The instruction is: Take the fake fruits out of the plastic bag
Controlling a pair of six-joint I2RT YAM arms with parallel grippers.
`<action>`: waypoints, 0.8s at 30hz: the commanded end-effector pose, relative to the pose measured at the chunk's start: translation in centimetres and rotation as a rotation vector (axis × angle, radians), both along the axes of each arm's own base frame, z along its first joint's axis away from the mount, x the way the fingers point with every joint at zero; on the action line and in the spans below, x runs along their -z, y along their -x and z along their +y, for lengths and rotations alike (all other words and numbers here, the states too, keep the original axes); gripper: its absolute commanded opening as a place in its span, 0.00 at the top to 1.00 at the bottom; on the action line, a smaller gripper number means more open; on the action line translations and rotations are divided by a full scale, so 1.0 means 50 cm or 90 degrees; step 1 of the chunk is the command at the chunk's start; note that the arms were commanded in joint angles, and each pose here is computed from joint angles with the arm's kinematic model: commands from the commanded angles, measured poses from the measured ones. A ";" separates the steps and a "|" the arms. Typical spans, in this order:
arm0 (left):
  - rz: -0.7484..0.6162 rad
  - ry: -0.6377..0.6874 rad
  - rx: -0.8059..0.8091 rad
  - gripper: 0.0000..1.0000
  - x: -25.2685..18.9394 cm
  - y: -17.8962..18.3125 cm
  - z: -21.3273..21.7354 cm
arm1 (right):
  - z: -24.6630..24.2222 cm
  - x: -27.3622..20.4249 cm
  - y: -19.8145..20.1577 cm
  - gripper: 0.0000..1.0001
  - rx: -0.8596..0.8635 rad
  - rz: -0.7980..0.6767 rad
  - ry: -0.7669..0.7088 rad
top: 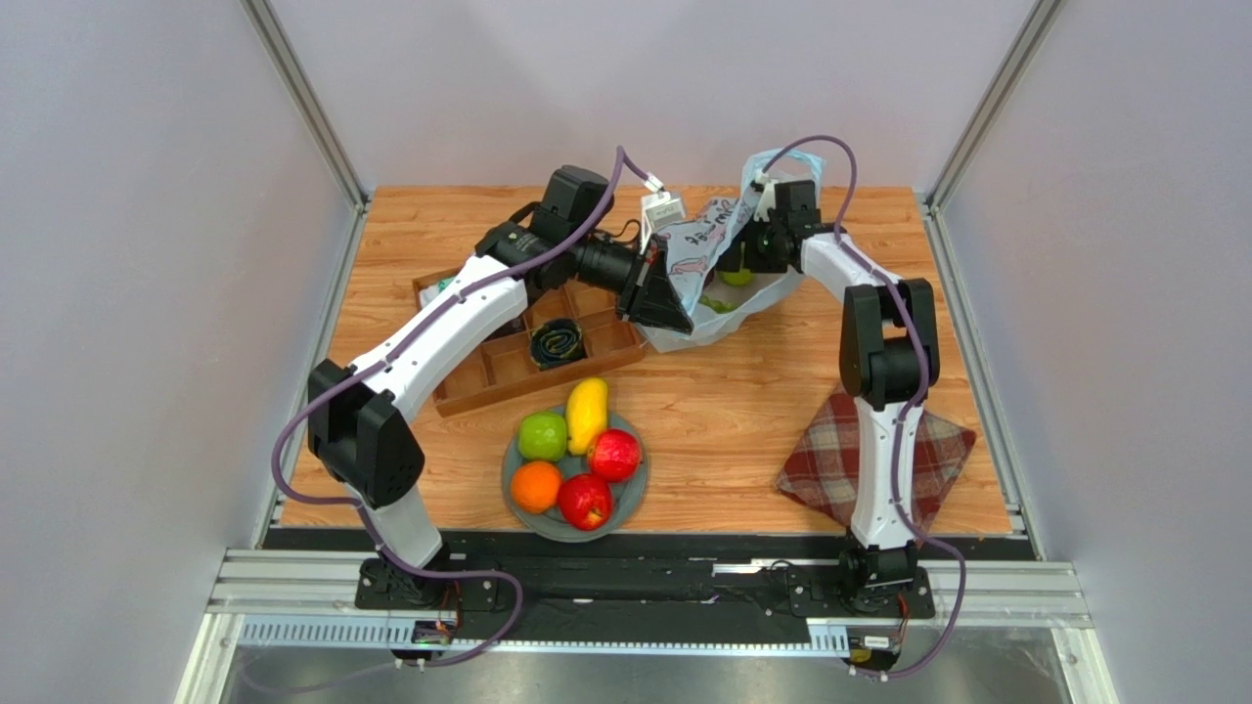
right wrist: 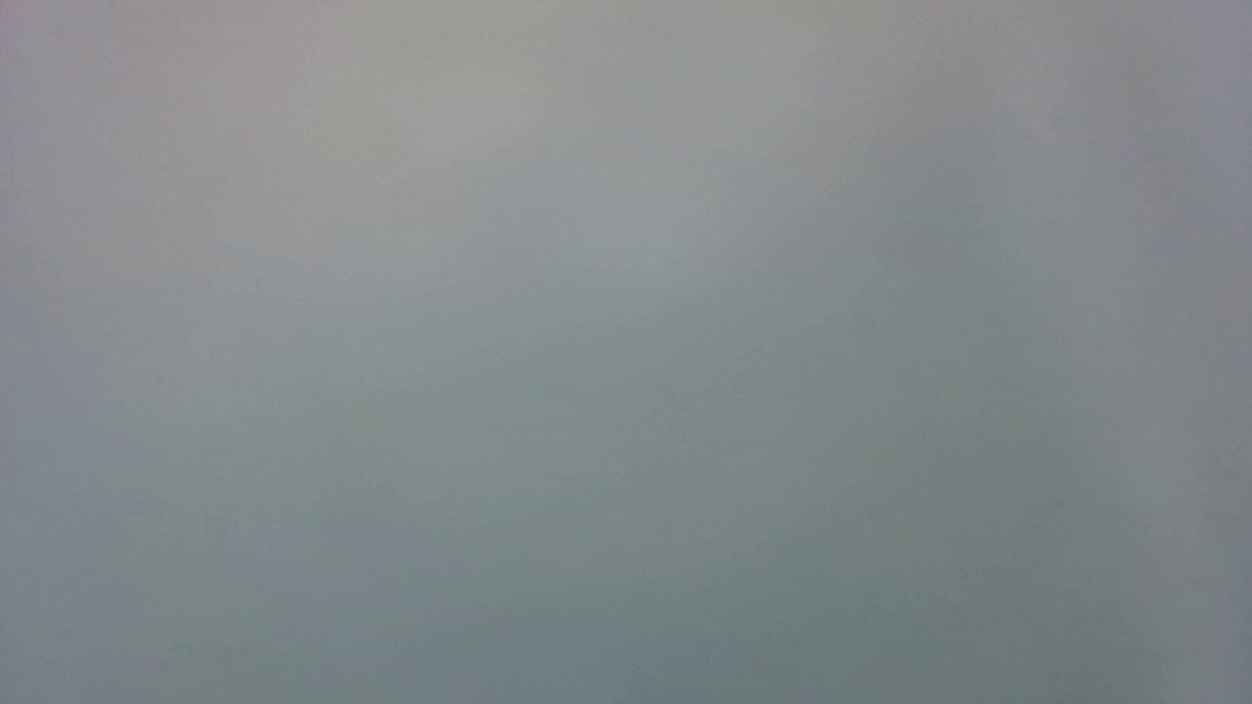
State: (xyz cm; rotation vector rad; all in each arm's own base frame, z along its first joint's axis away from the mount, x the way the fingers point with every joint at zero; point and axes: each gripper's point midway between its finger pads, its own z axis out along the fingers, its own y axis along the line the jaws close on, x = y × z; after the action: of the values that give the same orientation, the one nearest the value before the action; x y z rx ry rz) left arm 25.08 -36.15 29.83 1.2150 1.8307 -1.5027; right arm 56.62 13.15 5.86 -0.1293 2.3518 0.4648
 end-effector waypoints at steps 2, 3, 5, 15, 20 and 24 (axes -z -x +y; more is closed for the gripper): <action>-0.023 0.010 0.008 1.00 -0.011 -0.003 -0.009 | 0.005 -0.079 0.065 0.88 -0.069 -0.009 -0.041; -0.023 0.004 0.003 1.00 -0.003 -0.009 -0.011 | 0.007 -0.124 0.080 0.89 -0.087 -0.028 -0.051; -0.034 -0.002 -0.014 1.00 -0.001 -0.026 -0.015 | 0.024 -0.143 0.139 0.92 -0.143 -0.015 -0.081; -0.017 0.024 -0.090 1.00 -0.017 -0.157 -0.029 | 0.080 -0.315 0.461 0.92 -0.430 -0.064 -0.142; -0.022 0.035 -0.118 1.00 -0.025 -0.204 -0.005 | 0.080 -0.329 0.588 0.91 -0.549 -0.072 -0.090; -0.011 0.036 -0.132 1.00 -0.015 -0.223 0.007 | 0.101 -0.300 0.679 0.89 -0.665 -0.127 -0.009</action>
State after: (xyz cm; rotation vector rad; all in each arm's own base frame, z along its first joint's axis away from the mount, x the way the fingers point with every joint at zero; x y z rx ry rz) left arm 35.28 -35.87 28.86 0.9870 1.8916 -1.4064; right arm 28.62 17.54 22.33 -1.0395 2.0388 0.9222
